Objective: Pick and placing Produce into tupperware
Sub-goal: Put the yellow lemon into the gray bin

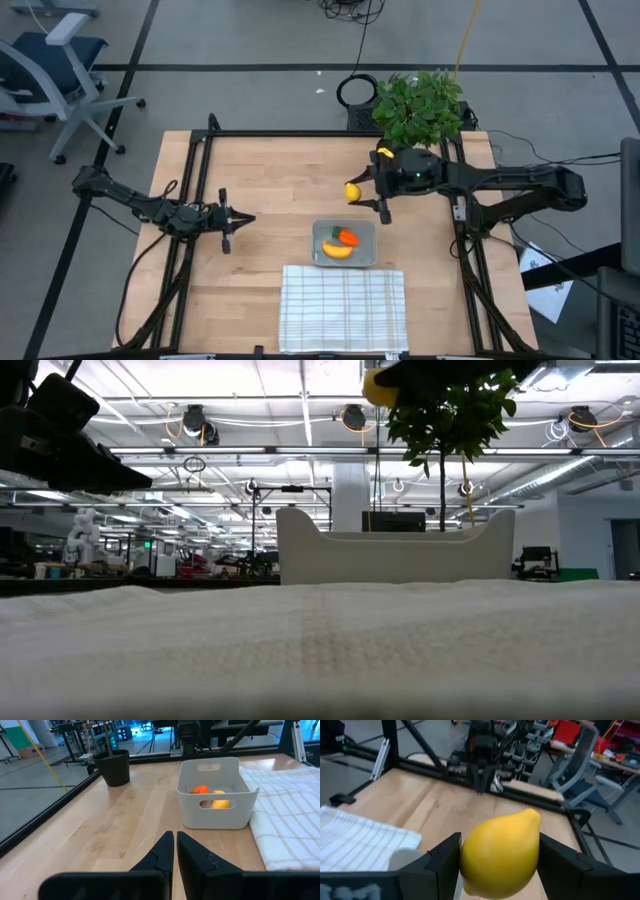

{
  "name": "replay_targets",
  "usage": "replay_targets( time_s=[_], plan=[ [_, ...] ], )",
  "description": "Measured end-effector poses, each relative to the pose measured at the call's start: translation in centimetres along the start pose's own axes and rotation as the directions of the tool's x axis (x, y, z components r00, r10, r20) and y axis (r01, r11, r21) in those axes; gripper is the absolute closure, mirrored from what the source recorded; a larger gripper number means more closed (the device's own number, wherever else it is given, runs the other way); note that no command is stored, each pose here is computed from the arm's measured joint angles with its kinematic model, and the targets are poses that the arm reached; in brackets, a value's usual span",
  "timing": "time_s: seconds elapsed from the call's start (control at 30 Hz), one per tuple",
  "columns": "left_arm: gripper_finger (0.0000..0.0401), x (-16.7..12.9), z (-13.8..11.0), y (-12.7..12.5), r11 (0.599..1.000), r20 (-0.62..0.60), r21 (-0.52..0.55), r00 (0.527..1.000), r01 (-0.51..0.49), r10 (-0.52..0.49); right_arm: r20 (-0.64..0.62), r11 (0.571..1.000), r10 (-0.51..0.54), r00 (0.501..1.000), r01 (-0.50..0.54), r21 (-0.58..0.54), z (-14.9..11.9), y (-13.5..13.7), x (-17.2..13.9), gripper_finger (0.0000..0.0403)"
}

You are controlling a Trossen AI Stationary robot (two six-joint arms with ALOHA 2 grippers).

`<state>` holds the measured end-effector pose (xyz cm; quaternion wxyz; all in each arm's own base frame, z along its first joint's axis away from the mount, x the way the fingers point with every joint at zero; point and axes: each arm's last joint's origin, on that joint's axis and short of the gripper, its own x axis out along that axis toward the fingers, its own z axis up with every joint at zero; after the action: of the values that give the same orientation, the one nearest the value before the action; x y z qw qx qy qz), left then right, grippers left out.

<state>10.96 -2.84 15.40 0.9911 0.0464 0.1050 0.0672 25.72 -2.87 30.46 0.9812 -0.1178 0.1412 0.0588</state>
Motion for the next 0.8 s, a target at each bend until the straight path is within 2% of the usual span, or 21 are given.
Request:
replay_targets(
  time_s=[0.3, 0.47, 0.8],
  plan=[
    [0.0375, 0.0, 0.0, 0.0, 1.0, 0.0, 0.0, 1.0, -0.001, 0.001, -0.021, 0.998, 0.006, 1.0, -0.005, 0.06, -3.3, 1.0, 0.0, 0.0195],
    [0.0375, 0.0, 0.0, 0.0, 1.0, 0.0, 0.0, 1.0, -0.001, 0.001, -0.033, 0.995, 0.033, 0.999, -0.03, 0.091, -3.6, 2.0, 0.3, 0.0195],
    [0.0375, 0.0, 0.0, 0.0, 1.0, 0.002, -0.002, 1.0, -0.001, 0.001, -0.201, 0.995, 0.02, 0.979, -0.001, 0.098, -4.7, 4.9, 1.2, 0.0195]
  ],
)
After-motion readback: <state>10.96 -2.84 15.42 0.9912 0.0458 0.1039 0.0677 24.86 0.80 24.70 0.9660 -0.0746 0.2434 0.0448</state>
